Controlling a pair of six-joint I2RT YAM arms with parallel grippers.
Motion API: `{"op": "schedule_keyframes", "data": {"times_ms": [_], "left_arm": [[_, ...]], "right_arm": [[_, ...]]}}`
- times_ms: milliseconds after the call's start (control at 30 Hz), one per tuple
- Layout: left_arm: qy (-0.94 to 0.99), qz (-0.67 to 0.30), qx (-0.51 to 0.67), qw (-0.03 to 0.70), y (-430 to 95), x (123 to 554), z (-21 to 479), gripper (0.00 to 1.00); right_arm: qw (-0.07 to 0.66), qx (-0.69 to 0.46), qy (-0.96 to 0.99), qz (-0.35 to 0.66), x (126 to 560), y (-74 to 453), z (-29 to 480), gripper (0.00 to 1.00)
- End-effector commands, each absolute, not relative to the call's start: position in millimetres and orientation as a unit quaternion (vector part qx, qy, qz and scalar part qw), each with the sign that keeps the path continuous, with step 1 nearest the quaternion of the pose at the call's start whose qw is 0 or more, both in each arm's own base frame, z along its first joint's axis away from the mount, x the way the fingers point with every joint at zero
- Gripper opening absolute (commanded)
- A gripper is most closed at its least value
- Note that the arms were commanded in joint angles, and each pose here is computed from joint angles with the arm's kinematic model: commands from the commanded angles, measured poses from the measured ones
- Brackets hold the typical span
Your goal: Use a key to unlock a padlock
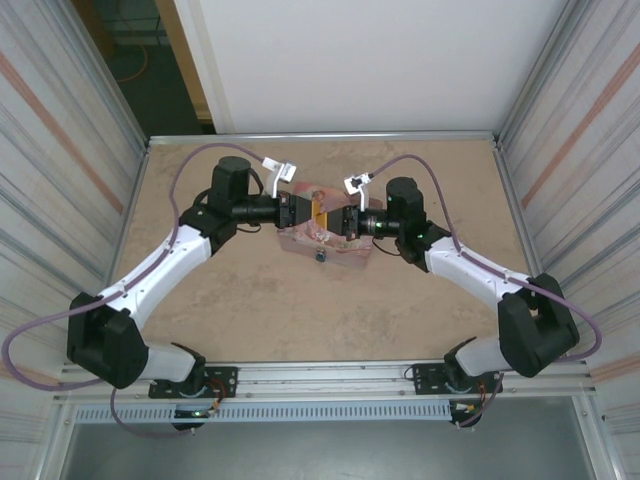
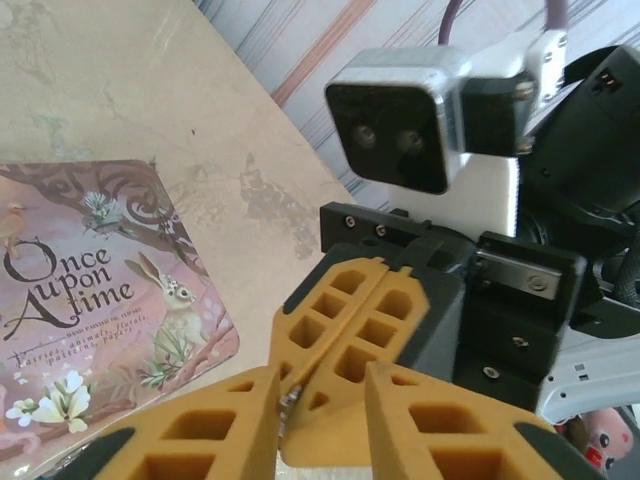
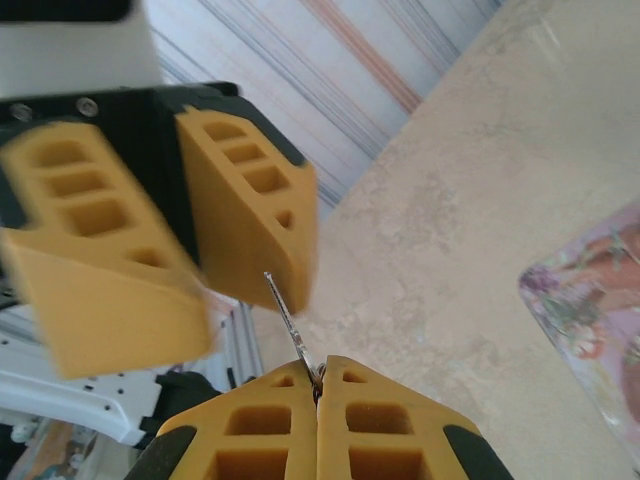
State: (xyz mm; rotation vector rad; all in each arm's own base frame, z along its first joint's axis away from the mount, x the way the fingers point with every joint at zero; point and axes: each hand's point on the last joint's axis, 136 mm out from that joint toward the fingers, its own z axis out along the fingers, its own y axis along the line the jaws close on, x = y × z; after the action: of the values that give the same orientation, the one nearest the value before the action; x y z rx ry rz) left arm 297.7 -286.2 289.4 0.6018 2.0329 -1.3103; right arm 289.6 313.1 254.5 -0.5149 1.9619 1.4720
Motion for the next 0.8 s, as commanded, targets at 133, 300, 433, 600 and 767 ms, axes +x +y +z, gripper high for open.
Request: {"op": "schedule_keyframes", "data": {"times_ms": [133,300,433,600,767], "left_arm": [[0.783,-0.452,0.204,0.377,-260.5,298.2,298.8,0.55],[0.818,-0.417,0.151,0.365,-241.2,295.7,260.0,0.62],[0.838,-0.435,0.094,0.315,-238.4,287.7,213.0,0.63],[0.852,-0.450,0.043,0.264,-238.9,281.9,163.0,0.63],[0.859,-0.446,0.038,0.250,-243.4,291.4,140.4,0.63]], "right_arm": [[0.319,-0.179,0.781,0.506,294.9,289.6,224.5,0.00],[0.313,-0.145,0.796,0.498,308.7,267.9,199.7,0.00],[0.298,-0.108,0.801,0.508,323.7,255.3,178.6,0.00],[0.277,-0.085,0.817,0.498,333.8,250.5,153.6,0.00],[0.267,-0.066,0.828,0.489,344.1,243.4,136.5,0.00]]}}
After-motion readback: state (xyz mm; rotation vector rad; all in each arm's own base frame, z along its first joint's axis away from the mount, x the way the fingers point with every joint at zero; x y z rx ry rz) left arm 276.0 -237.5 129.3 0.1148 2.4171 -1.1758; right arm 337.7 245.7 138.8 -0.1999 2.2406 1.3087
